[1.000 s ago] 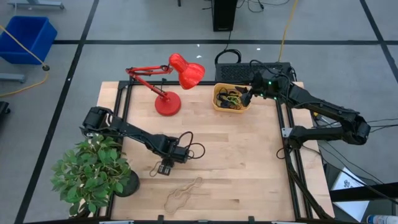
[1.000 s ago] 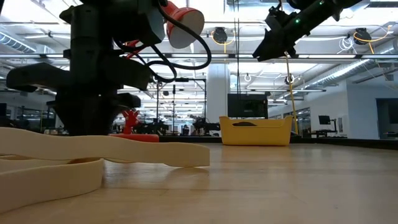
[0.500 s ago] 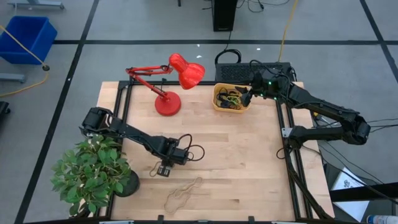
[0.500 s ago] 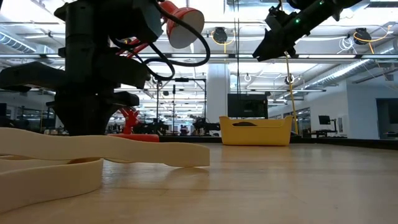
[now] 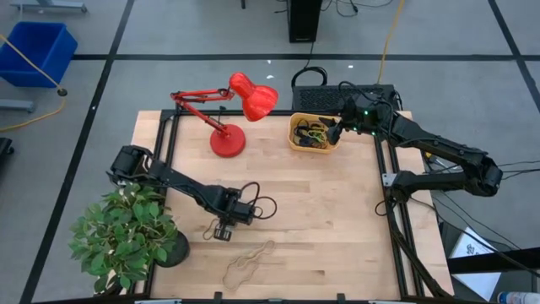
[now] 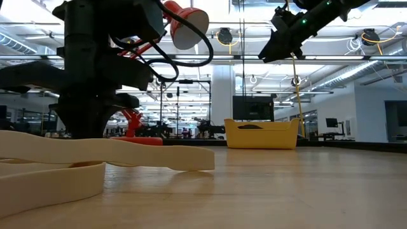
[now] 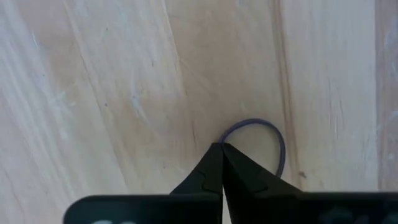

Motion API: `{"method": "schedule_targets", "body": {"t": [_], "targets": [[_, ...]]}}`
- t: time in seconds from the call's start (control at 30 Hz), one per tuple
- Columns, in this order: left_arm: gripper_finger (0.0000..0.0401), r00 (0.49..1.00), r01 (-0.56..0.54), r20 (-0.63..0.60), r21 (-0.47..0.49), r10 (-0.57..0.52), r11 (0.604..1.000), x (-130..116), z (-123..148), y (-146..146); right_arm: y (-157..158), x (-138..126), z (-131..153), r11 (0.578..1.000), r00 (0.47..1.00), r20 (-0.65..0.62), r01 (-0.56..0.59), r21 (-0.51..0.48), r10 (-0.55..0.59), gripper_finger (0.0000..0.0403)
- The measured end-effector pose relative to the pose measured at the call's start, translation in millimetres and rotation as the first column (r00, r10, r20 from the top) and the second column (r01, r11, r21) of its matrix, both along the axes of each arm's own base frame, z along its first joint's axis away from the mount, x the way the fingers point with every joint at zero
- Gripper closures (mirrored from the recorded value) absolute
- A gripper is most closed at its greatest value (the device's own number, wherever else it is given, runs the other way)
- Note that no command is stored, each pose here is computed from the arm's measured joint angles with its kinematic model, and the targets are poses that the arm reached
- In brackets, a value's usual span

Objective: Pick and place rubber bands into bin
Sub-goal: Put the purple rubber band into the yellow container

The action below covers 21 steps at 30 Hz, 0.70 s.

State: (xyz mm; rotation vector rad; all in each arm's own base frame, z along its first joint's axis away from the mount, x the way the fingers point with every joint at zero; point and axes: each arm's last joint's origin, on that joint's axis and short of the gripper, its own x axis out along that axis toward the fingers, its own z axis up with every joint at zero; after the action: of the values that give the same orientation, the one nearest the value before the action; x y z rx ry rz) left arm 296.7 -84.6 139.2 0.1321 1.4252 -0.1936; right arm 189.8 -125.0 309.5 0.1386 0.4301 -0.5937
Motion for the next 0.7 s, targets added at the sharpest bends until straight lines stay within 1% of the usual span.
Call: {"method": "schedule_targets", "body": {"t": [0.1,0.23,0.33,0.4,0.47,0.57,0.63,0.7], "targets": [[0.0398,0.998,-0.020,0.059,-0.002,0.020,1.000,2,8,3,0,0,0,1.000,1.000,0.004,0.003,0.006,-0.003,0.0218],[0.0399,0.989,-0.053,0.139,-0.023,0.056,0.998,3,27,9,0,0,0,1.000,1.000,0.018,-0.001,0.027,0.000,0.0218],[0.0399,0.975,-0.067,0.209,-0.044,0.074,0.997,4,40,14,2,2,0,0.997,0.998,0.035,-0.062,0.051,0.061,0.0218],[0.0400,0.956,-0.077,0.280,-0.064,0.092,0.995,6,51,18,6,4,0,0.988,0.990,0.051,-0.137,0.070,0.134,0.0218],[0.0400,0.936,-0.092,0.335,-0.072,0.111,0.993,8,60,22,11,6,0,0.965,0.967,0.067,-0.251,0.080,0.246,0.0218],[0.0400,0.886,-0.117,0.443,-0.075,0.139,0.990,11,75,30,22,11,1,0.900,0.903,0.104,-0.426,0.093,0.417,0.0218],[0.0400,0.848,-0.129,0.509,-0.074,0.149,0.989,13,85,36,29,15,2,0.861,0.865,0.130,-0.498,0.098,0.485,0.0218],[0.0400,0.790,-0.143,0.593,-0.070,0.157,0.987,17,96,43,36,18,3,0.839,0.842,0.136,-0.536,0.097,0.522,0.0218]]}}
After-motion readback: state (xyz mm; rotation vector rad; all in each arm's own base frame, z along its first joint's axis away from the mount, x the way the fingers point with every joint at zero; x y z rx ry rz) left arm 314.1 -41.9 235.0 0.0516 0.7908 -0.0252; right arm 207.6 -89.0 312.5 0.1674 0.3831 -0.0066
